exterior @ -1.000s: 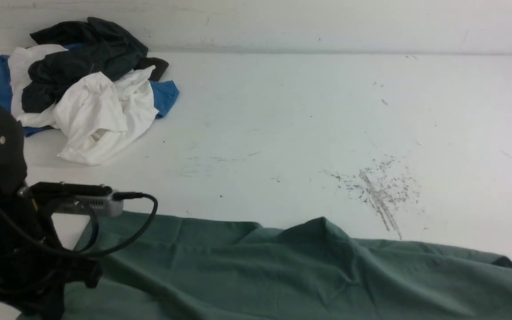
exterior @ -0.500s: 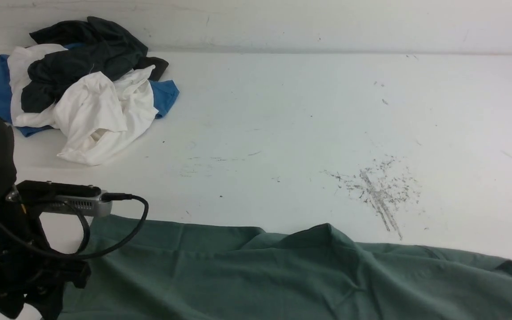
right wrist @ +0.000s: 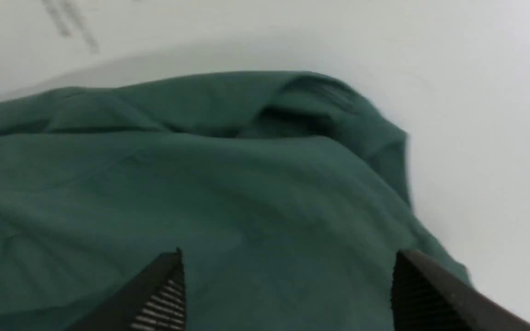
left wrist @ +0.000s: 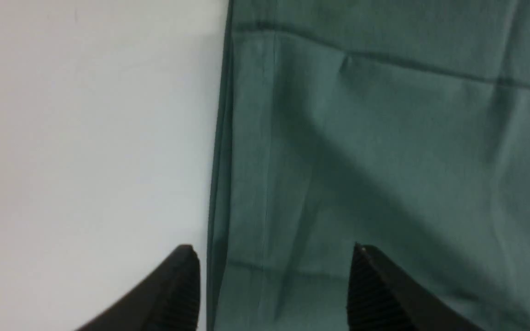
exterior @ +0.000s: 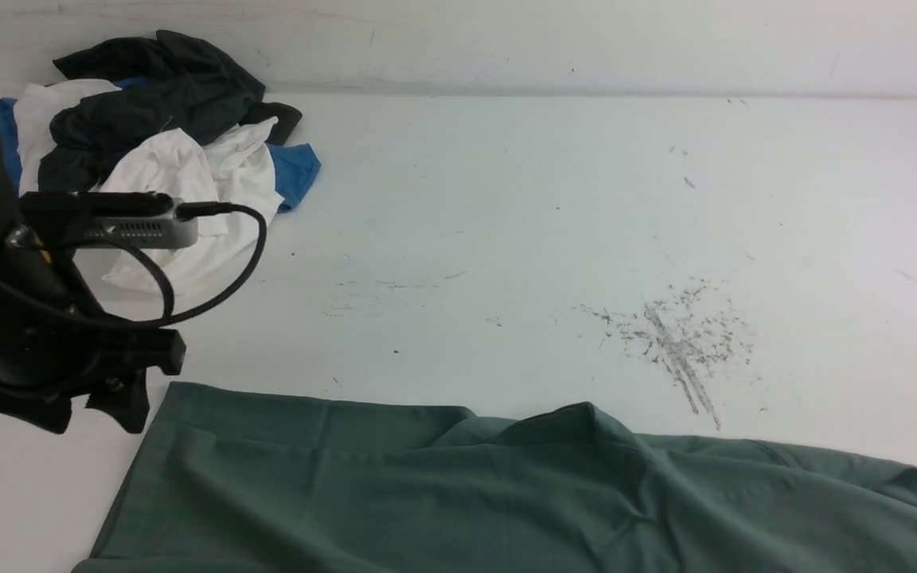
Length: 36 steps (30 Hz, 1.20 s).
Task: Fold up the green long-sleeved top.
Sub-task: Use both arms to drag the lower edge of the fabric forward and fold it over the upper edge
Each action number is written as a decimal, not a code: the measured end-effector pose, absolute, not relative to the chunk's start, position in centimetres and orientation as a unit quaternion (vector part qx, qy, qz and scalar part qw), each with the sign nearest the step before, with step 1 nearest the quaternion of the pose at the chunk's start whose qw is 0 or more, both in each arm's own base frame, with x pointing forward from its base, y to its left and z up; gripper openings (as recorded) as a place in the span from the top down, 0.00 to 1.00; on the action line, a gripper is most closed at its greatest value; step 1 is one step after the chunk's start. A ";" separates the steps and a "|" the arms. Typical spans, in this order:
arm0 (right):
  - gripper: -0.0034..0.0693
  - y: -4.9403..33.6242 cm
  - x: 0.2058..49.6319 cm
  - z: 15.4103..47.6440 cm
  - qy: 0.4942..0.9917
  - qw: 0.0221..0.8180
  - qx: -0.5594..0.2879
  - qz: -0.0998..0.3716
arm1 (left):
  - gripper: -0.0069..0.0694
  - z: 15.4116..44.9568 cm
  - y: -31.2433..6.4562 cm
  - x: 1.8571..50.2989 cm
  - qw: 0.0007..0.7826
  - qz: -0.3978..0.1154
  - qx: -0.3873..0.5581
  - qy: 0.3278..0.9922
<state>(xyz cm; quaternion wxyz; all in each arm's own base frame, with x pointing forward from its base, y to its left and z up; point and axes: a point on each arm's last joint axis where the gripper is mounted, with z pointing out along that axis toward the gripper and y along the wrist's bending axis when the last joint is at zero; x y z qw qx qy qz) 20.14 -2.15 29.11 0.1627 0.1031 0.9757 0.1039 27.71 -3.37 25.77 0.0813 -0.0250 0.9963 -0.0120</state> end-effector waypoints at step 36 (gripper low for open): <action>0.19 2.5 21.2 29.5 0.970 0.213 -0.016 0.119 | 0.39 15.6 -3.6 33.2 0.054 0.015 -0.008 0.998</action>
